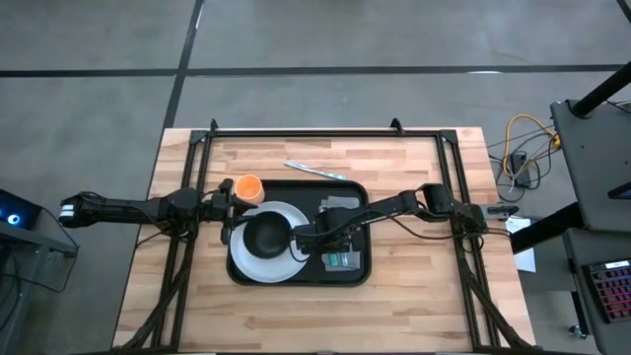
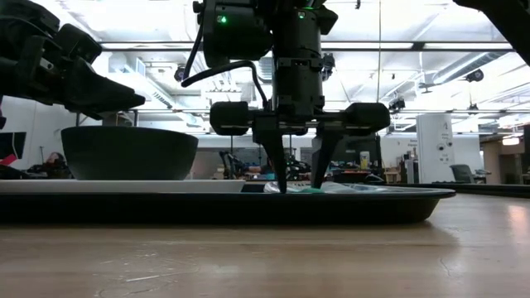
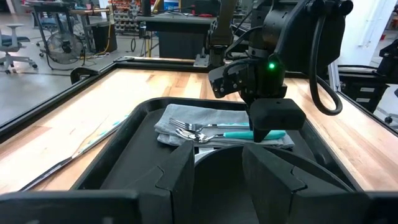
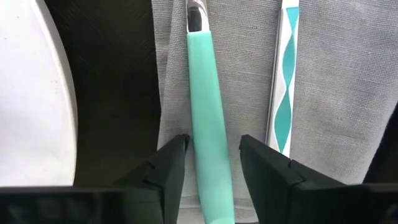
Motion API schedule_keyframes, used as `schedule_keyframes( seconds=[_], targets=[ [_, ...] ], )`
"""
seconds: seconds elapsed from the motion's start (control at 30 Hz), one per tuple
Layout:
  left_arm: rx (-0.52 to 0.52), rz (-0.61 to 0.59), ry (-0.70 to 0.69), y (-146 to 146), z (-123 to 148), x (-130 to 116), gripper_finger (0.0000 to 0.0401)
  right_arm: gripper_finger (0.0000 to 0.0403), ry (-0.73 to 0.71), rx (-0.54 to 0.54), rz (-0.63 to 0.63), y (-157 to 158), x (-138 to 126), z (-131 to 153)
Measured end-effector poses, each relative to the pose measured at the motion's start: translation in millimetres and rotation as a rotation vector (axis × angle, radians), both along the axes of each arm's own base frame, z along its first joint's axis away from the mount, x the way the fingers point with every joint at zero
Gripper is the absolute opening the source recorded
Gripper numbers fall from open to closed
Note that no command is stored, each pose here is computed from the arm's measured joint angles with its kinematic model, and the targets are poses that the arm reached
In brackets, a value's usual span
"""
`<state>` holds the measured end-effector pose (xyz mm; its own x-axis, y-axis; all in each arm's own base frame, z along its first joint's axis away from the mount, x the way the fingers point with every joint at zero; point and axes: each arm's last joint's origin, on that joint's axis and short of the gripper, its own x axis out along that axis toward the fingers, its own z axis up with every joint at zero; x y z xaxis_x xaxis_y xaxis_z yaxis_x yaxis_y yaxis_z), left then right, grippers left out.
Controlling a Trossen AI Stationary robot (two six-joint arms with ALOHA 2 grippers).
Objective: Set up tray
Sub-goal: Put the blue knife on top of the gray napkin beside the blue fork on the black serving tray
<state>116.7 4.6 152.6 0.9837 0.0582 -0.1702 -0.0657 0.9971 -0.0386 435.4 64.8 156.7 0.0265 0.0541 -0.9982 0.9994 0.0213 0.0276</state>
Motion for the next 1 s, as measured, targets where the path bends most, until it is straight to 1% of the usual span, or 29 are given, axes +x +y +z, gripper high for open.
schedule_keyframes(
  seconds=[0.13, 0.27, 0.53, 0.77, 1.0],
  targets=[
    [0.0, 0.001, 0.0, 0, 0, 0, 0.0118, 0.0147, 0.0, 0.0, -0.001, 0, 0, 0],
    [0.0, 0.0, -0.001, 0, 0, 0, 0.0118, 0.0142, -0.003, 0.001, 0.003, 0, 0, 2],
    [0.0, 0.0, -0.001, 0, 0, 0, 0.0118, 0.013, -0.029, 0.001, 0.078, -8, 4, 8],
    [0.0, 0.0, -0.001, 0, 0, 0, 0.0118, 0.0129, -0.071, -0.032, 0.184, -32, 11, 17],
    [0.0, 0.001, 0.0, 0, 0, 0, 0.0118, 0.0137, -0.097, -0.053, 0.282, -73, 15, 24]
  ],
)
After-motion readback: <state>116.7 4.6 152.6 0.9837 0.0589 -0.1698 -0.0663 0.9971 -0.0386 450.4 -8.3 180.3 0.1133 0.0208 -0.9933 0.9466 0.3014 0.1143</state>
